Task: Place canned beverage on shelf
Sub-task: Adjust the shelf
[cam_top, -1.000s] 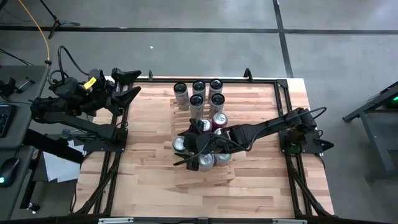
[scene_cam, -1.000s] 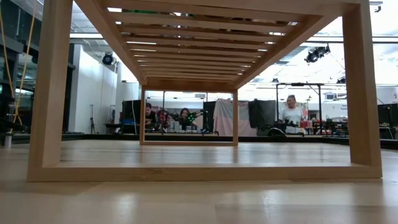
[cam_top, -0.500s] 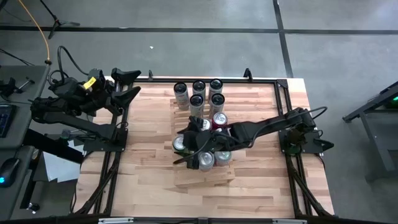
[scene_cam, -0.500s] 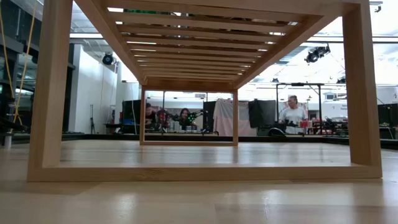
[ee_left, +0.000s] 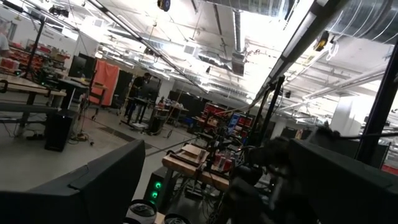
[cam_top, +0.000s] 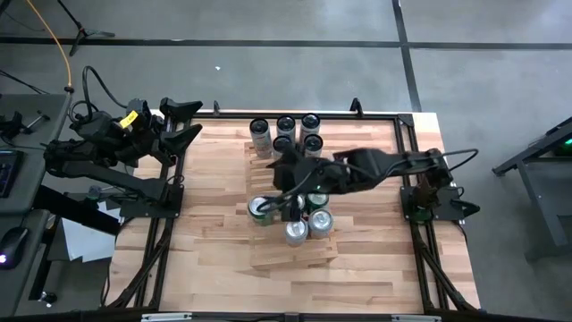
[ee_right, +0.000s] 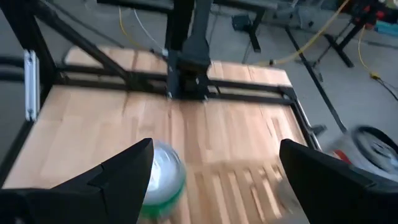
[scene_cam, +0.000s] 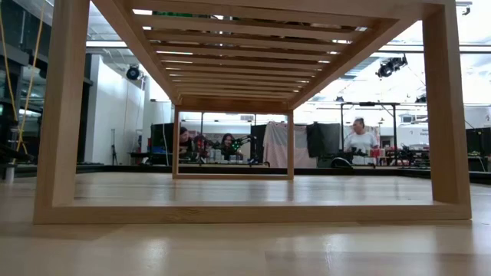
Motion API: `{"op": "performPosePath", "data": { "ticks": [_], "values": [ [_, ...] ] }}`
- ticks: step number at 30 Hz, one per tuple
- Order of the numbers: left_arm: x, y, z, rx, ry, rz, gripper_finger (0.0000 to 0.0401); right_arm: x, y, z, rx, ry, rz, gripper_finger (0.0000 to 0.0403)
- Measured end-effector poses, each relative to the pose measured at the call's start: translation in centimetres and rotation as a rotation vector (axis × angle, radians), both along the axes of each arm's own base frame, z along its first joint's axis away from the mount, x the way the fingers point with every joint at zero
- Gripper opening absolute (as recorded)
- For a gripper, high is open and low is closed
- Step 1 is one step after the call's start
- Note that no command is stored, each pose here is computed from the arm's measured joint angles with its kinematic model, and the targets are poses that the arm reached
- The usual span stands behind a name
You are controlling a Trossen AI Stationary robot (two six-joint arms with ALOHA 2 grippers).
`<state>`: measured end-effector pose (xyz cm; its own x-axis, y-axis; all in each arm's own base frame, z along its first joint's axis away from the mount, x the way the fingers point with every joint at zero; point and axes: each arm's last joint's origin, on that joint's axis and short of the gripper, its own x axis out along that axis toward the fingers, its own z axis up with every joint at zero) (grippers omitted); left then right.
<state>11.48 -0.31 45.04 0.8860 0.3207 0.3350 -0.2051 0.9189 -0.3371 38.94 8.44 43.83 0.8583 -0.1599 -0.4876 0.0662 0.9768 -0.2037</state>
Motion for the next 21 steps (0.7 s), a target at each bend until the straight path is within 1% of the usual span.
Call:
{"op": "performPosePath", "data": {
  "ticks": [6,9,12,16,18,21],
  "values": [
    [0.0,0.0,0.0,0.001,0.001,0.001,0.0388,-2.5,-1.8,1.1,-0.017,0.146,-0.037,0.0334],
    [0.0,0.0,0.0,0.001,0.001,0.001,0.0388,-4.7,-2.3,1.7,0.003,0.199,-0.058,0.0334],
    [0.0,0.0,0.0,0.001,0.001,0.002,0.0388,-7.7,-2.2,2.5,0.042,0.217,-0.106,0.0329],
    [0.0,0.0,0.0,0.000,0.002,0.004,0.0388,-12.6,-1.7,2.9,0.075,0.205,-0.226,0.0306],
    [0.0,0.0,0.0,0.001,0.002,0.005,0.0388,-15.2,-1.3,2.2,0.131,0.200,-0.298,0.0289],
    [0.2,0.0,-0.1,-0.001,0.007,0.011,0.0388,-18.5,-0.6,-0.5,0.248,0.211,-0.400,0.0254]
  ]
}}
